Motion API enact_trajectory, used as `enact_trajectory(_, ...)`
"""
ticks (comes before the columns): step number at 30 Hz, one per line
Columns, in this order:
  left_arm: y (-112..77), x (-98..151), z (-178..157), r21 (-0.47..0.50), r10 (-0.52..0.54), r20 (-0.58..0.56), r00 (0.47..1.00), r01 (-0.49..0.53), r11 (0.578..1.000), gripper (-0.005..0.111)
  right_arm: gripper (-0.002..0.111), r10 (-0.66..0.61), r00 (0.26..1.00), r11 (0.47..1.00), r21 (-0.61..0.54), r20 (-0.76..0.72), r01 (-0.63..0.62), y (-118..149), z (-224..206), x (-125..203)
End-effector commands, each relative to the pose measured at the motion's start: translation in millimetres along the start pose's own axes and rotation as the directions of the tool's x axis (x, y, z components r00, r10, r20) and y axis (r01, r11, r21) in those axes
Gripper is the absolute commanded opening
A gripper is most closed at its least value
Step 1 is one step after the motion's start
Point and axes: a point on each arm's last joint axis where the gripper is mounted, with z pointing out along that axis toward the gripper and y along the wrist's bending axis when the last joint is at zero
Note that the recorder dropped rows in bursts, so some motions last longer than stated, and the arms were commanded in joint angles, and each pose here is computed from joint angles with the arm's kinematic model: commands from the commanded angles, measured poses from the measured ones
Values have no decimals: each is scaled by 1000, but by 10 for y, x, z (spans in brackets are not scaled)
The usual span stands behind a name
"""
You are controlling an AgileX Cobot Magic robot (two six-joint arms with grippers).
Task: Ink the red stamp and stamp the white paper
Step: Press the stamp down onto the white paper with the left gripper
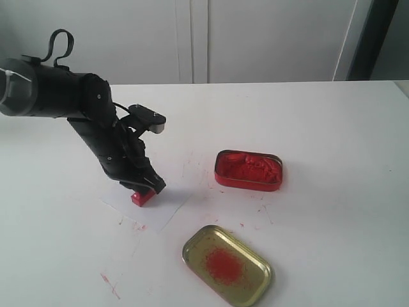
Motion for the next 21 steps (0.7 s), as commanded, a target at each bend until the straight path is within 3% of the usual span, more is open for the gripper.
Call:
enact_trajectory(1, -46, 56, -66, 18, 3, -32, 999, -2, 1000, 0, 0, 2, 1000, 1000, 6, 8, -2, -3, 4, 7)
enact_trajectory(21, -54, -4, -249, -5, 10, 43, 999, -9, 1000, 0, 0, 2, 1000, 1000, 6, 8, -2, -3, 4, 7)
